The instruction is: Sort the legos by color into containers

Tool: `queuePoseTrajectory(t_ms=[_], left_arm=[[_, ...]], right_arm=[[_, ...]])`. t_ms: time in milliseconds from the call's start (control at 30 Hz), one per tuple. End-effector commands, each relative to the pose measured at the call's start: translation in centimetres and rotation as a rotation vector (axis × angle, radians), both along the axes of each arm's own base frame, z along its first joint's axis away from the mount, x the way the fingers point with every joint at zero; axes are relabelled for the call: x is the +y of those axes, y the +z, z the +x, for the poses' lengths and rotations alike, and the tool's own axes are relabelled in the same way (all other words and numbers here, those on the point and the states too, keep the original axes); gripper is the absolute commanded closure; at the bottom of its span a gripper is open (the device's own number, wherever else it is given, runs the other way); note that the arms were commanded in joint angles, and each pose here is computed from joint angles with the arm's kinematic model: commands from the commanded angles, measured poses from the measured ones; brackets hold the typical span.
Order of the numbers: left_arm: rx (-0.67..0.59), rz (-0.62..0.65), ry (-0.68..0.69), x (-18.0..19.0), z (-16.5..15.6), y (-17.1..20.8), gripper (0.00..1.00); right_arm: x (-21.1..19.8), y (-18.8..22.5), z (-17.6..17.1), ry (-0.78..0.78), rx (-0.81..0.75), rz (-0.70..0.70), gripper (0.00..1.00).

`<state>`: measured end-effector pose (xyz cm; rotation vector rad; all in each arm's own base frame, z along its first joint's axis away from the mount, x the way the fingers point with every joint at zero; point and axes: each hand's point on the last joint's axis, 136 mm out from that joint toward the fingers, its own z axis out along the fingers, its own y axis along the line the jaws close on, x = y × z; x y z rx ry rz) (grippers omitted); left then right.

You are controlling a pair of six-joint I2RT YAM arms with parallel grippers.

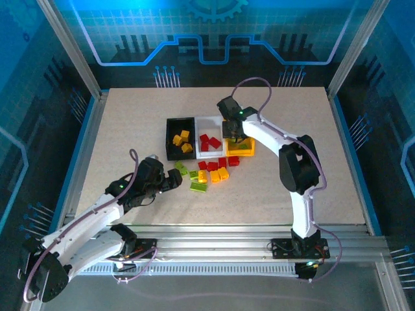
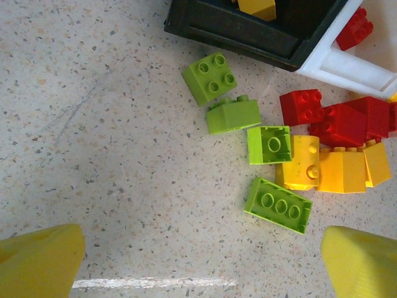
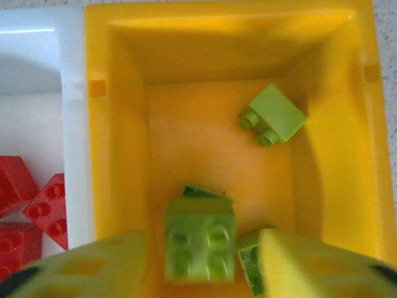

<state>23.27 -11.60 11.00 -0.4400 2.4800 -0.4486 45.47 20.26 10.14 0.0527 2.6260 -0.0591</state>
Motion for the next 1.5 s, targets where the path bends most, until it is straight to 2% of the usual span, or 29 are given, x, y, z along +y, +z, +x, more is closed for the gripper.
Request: queuePoseTrajectory(t_ms=[0,133,300,467,600,767,900,1233,1367,1467], left_arm=[[0.011,-0.017,-0.046,-0.8,-0.3,-0.5,0.01],[0.013,-0.027,-0.105,-2.1,0.1,-0.6,0.01],[0.031,0.057,-0.212,-4.9,0.3,-1.4,0.01],[0.077,0.185,-0.301,-7.6,0.7,-3.9,0.01],[0.084,0.337,-0.35,-9.1,1.6,-5.6,0.01],[0.085,0.5,-0.381,-10.2,2.8,-7.0,0.01],[0.103,0.555,-0.378,-10.3,3.3,-8.1,0.02],[0.174,0.541,-0.389,-10.6,2.4,-10.7,0.22],[0.201,0.51,-0.395,-11.0,2.0,-11.5,0.34],[0.205,0.489,-0.389,-11.1,1.7,-11.3,0.37]], right_arm=[[-0.1,2.2,0.4,-0.012,-0.03,0.031,0.3],[0.3,4.4,-0.7,0.012,-0.073,0.065,0.26],[0.9,5.6,-4.4,0.043,-0.11,0.123,0.26],[0.7,4.7,-8.4,0.066,-0.106,0.147,0.25],[0.2,4.2,-10.7,0.069,-0.102,0.169,0.25],[-0.6,4.4,-11.9,0.065,-0.116,0.179,0.25],[-1.2,5.3,-12.2,0.062,-0.141,0.181,0.25],[-2.1,6.7,-12.3,0.054,-0.176,0.197,0.25],[-2.4,6.7,-12.4,0.046,-0.178,0.198,0.25],[-2.7,6.7,-12.5,0.04,-0.18,0.2,0.25]])
